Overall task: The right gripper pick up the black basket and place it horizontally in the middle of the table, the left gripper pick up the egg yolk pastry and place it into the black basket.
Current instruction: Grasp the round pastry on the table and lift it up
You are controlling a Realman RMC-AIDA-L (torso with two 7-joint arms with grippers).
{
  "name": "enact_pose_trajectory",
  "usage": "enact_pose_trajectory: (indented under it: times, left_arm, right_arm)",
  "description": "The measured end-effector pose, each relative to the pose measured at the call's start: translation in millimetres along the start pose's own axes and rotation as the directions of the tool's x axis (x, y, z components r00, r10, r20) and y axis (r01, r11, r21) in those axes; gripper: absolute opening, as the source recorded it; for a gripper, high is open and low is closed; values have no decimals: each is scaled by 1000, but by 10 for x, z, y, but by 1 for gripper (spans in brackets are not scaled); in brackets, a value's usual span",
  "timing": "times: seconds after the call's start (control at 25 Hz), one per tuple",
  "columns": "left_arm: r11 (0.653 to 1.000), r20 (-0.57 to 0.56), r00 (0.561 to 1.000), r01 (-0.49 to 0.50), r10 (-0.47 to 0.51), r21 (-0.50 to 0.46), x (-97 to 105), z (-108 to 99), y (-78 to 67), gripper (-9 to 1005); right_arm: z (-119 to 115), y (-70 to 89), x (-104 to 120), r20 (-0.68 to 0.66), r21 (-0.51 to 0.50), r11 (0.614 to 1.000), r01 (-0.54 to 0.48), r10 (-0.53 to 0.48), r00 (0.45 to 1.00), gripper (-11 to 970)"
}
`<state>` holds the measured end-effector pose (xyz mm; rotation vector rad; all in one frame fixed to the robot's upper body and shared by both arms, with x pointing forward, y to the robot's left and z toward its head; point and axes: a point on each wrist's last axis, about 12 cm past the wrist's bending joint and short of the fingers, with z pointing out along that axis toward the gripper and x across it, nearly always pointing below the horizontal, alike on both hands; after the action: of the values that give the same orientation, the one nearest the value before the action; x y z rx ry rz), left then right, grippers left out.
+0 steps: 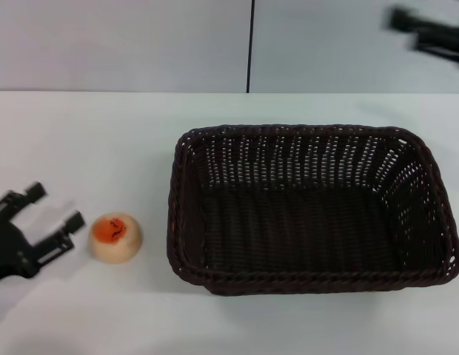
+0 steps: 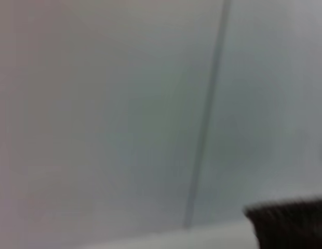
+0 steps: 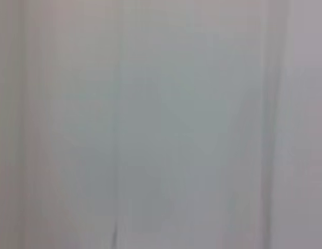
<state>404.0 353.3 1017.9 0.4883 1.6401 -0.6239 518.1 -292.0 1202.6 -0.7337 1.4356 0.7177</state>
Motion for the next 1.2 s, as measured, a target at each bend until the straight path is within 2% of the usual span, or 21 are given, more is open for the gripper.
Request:
enact_pose_trajectory:
  times: [0.16,0.2,0.32,0.6,0.84,1.2]
  left_arm:
    - [999,-38,999,-8,9,31,-2,40,18,807]
    - [995,-108,994,-22,32,93,9,144,35,807]
    - [991,-150,987,-34,54,133,9,232,54,807]
    - [989,-208,974,-57,85,137,70,371,72,805]
    - [980,-267,956,-70,118,184,128,473,46,804]
    - [977,-277,954,-58,115,206,161,480,-1,802]
  right_arm:
    - [-591,49,356,264,127,986,-109,72,962,747]
    - [-703,64,412,313,151,980,-127,75,947,747]
    - [-1086,126,630,429,208,955,-212,106,897,746]
    - [-1310,244,838,505,226,931,-286,139,852,746]
    - [-1345,284,909,520,228,921,-317,160,839,745]
    - [-1387,280,969,532,253,902,-350,173,829,745]
